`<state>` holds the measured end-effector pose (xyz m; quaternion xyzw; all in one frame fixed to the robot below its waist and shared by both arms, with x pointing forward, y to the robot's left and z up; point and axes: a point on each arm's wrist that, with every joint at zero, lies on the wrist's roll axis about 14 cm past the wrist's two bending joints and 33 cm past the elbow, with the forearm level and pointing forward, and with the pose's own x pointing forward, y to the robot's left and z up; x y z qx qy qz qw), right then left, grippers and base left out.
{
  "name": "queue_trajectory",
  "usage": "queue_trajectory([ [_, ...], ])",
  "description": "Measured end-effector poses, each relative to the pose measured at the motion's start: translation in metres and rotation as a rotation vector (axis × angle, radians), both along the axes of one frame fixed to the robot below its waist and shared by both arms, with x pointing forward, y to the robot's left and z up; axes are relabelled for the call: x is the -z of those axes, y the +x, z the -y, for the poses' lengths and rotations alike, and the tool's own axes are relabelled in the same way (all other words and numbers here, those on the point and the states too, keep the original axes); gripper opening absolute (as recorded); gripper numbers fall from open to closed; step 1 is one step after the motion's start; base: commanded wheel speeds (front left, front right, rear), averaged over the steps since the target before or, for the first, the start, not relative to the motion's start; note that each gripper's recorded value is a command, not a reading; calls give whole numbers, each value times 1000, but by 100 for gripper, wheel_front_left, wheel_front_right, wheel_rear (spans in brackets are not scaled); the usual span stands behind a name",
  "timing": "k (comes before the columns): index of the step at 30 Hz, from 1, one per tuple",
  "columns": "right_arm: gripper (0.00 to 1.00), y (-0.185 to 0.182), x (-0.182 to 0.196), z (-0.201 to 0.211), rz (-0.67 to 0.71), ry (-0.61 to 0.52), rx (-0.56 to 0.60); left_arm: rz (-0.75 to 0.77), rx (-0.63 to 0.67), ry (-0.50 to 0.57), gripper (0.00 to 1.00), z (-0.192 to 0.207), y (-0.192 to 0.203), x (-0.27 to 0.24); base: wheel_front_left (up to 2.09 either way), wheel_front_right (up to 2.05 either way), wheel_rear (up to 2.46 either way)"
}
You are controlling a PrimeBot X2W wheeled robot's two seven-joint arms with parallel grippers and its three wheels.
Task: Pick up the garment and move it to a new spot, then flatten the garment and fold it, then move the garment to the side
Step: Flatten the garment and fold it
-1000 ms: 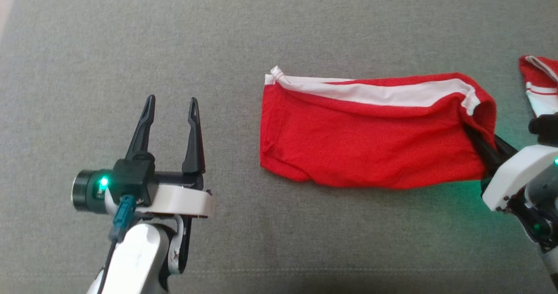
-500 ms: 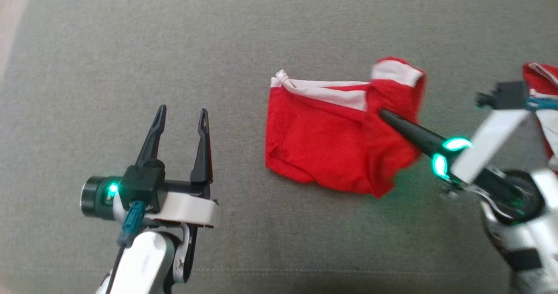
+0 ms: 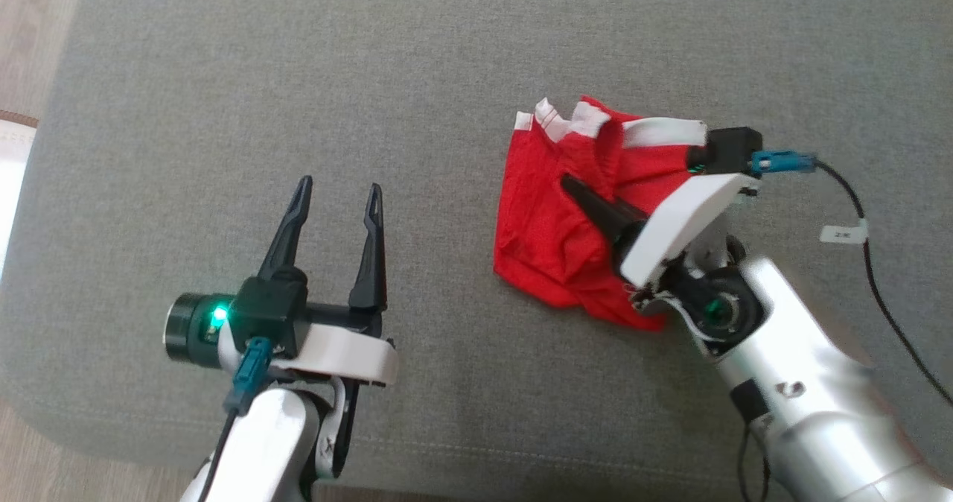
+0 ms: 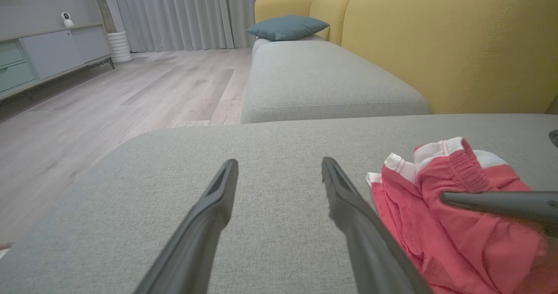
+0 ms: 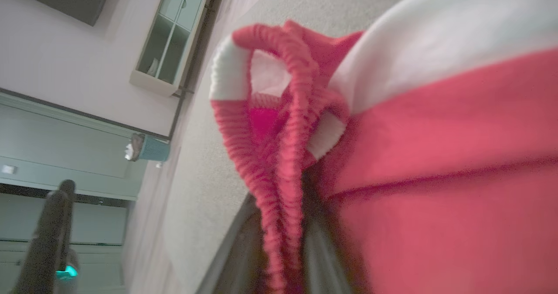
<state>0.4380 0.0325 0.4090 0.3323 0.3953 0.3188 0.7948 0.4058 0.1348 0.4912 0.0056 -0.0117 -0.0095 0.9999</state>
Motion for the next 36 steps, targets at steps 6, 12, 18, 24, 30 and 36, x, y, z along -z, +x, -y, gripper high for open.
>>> queue_trajectory([
  [6, 100, 8, -7, -9, 257, -108, 1, -1, -1, 4, 100, -1, 2, 1, 0, 0, 0],
  [12, 100, 17, -41, 13, 661, -208, 23, 7, 31, -2, 100, 10, 6, 0, 0, 0, 0],
  [18, 100, 33, -70, 84, 833, -293, 231, 27, 58, 4, 100, 18, 8, -6, 0, 0, 0],
  [24, 100, -4, -63, 191, 805, -476, 491, 32, 56, 24, 100, 15, 3, -8, 0, 0, 0],
  [30, 100, -41, -77, 219, 788, -566, 585, 32, 57, 48, 100, 12, -9, -12, 0, 0, 0],
  [36, 100, -71, -93, 218, 782, -587, 609, 17, 59, 67, 100, 8, -30, -13, 0, 0, 0],
])
